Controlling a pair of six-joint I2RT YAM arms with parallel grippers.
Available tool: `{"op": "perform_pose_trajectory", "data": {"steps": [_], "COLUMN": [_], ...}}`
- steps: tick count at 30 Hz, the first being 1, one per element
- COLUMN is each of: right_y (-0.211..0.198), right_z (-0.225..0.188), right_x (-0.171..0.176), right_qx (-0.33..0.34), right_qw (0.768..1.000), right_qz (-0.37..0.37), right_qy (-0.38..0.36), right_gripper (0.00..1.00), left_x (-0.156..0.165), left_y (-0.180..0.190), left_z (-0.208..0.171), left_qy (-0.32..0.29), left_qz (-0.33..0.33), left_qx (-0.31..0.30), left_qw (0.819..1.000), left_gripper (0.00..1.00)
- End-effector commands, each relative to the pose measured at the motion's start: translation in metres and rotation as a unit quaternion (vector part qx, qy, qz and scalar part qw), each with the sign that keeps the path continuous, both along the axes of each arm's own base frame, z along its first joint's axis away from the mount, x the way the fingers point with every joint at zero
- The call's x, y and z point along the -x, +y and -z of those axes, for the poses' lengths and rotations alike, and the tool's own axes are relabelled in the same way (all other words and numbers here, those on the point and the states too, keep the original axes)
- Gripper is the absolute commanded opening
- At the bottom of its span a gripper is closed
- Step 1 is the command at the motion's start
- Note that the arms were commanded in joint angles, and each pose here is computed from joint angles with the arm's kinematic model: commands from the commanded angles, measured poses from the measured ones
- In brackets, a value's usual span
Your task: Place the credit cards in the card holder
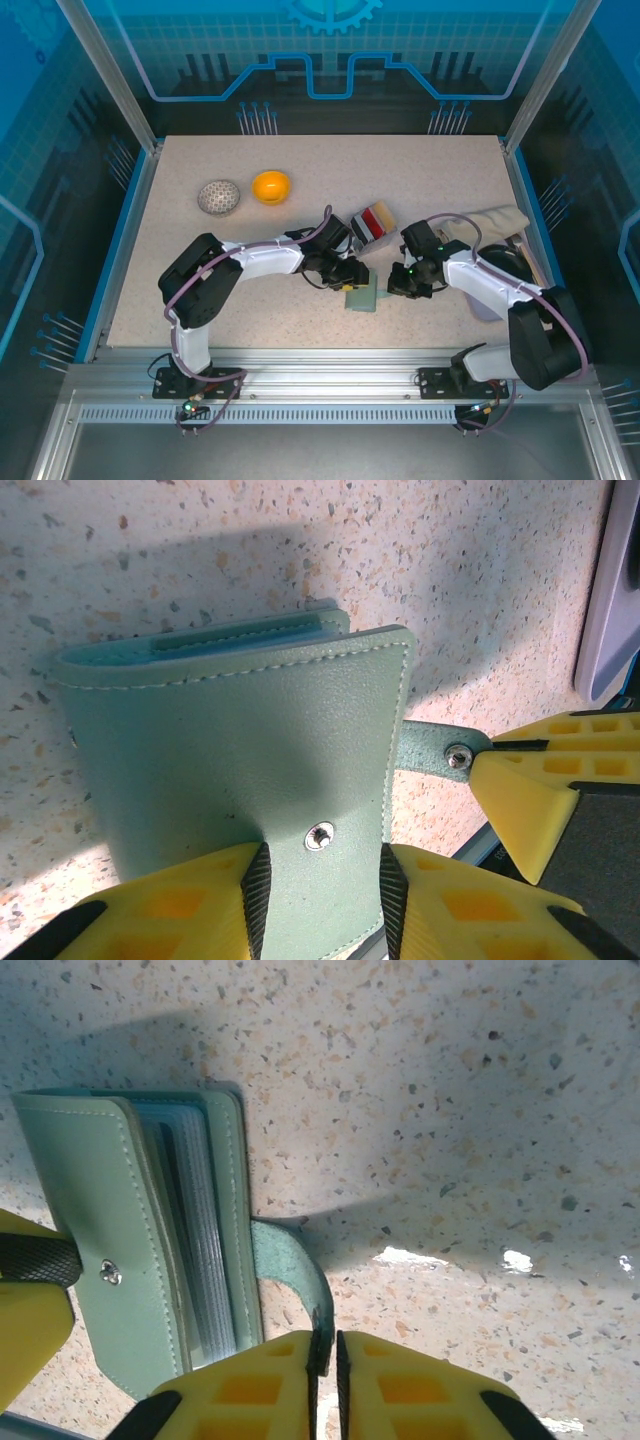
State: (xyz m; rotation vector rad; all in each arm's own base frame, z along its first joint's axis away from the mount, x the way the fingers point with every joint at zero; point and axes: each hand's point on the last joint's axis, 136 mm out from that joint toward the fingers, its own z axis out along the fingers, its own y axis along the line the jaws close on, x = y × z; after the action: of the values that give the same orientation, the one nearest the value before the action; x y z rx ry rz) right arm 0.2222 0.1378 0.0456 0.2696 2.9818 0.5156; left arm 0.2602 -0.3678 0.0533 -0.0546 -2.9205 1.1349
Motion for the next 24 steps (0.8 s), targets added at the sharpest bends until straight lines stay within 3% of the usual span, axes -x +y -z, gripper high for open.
{"op": "perform_pose_trajectory", "data": {"steps": [1,11,19,24], "right_y": [-0.003,0.005,0.007,0.009], "right_z": [-0.001,-0.008,-0.010,-0.014], "right_x": [0.005,-0.001,-0.006,-0.009], "right_qx": [-0.005,-0.032,-0.045,-0.053], "right_qw": [1.000,0.999,0.999,0.998], "right_qz": [0.000,-0.010,-0.020,-0.023], "right_qy": [0.009,-0.009,-0.017,-0.023], "right_gripper": [0.14,0.02,0.00,0.00], "left_x": [0.003,-0.001,-0.010,-0.006], "left_y": [-0.004,0.000,0.034,0.049], "left_z": [-0.002,-0.009,-0.030,-0.007], "left_qy": [0.009,-0.011,-0.081,-0.046], "left_qz": [0.003,0.002,-0.014,-0.013], "left_qx": [0.005,-0.003,-0.072,-0.101], "left_qw": [1.000,1.000,0.994,0.994], "left_gripper": [0.38,0.40,0.50,0.48]}}
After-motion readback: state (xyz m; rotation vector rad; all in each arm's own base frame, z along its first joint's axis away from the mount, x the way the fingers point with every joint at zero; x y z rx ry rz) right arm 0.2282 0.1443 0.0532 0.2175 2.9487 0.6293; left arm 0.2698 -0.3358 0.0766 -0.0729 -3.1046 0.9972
